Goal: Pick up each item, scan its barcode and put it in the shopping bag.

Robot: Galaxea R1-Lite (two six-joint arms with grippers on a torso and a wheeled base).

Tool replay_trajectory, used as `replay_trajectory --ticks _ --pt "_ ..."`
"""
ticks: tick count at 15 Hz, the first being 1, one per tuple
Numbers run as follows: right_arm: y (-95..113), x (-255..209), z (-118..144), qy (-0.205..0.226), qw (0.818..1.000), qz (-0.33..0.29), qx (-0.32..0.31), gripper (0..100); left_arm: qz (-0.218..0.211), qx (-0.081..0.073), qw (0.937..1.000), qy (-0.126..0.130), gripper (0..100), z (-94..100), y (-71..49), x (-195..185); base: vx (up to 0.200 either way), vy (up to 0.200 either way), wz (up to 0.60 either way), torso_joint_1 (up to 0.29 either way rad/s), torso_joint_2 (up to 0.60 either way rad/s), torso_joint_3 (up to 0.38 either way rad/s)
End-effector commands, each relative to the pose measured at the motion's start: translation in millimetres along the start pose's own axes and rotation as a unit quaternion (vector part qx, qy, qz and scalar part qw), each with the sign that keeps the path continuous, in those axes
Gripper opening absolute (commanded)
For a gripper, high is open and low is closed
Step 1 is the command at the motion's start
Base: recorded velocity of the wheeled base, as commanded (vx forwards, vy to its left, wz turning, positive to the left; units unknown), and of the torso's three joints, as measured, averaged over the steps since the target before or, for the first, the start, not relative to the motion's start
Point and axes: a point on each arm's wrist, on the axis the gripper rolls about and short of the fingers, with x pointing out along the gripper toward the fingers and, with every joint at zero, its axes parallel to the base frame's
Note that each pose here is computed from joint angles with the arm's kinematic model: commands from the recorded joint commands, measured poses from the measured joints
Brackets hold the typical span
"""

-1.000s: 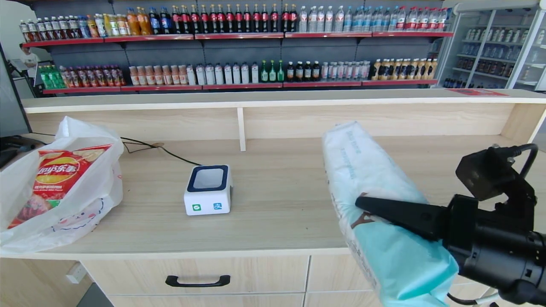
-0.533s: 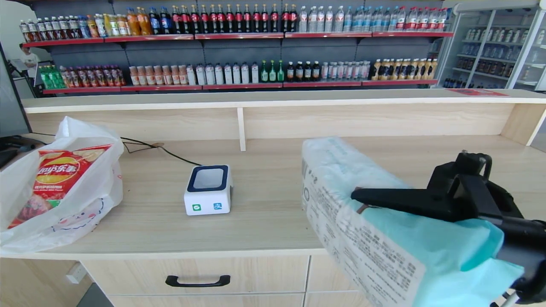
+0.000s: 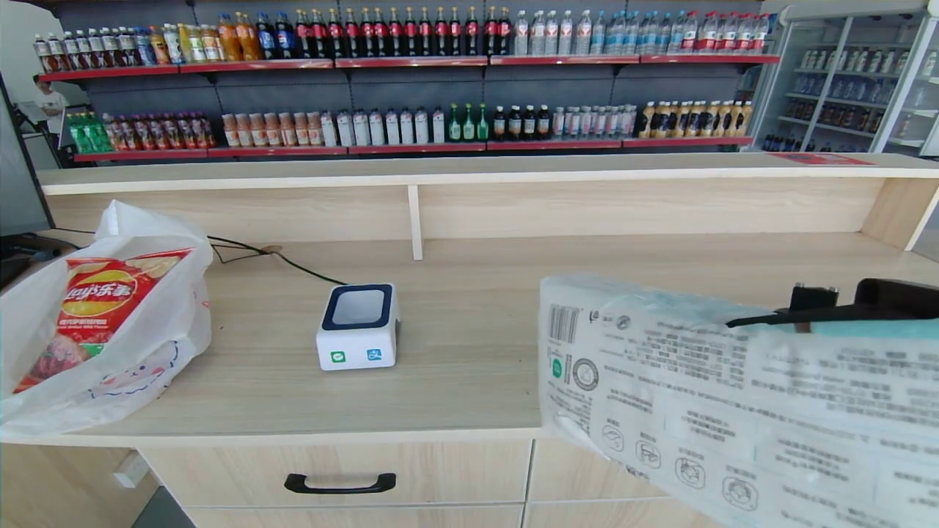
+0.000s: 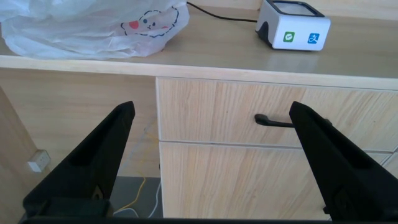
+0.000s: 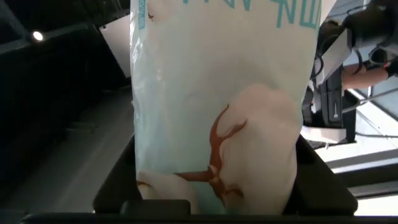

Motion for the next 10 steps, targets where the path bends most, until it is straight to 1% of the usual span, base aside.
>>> replay_trajectory --ticks 1,4,6,8,10 --pt "10.9 -21.2 -7.4 0.013 0.999 0.015 0.026 0 0.0 0.0 1.0 -0.001 100 0.3 0.0 -0.1 0.0 0.0 0.0 0.0 0.0 0.0" --pt "21.2 -20.0 -9.8 0.024 0.998 0.025 0.054 0 0.0 0.0 1.0 -0.001 100 0.4 0.0 -0.1 0.0 0.0 0.0 0.0 0.0 0.0" --pt "20.2 -19.6 -8.8 0.034 0.996 0.016 0.082 0 0.0 0.0 1.0 -0.001 100 0.0 0.0 0.0 0.0 0.0 0.0 0.0 0.0 0.0" --pt "19.5 -19.6 -9.9 0.048 0.995 0.007 0.089 0 0.0 0.0 1.0 0.0 100 -0.2 0.0 0.0 0.0 0.0 0.0 0.0 0.0 0.0" --pt "21.8 -18.5 -11.4 0.053 0.994 0.007 0.093 0 0.0 0.0 1.0 0.0 100 -0.2 0.0 0.0 0.0 0.0 0.0 0.0 0.0 0.0"
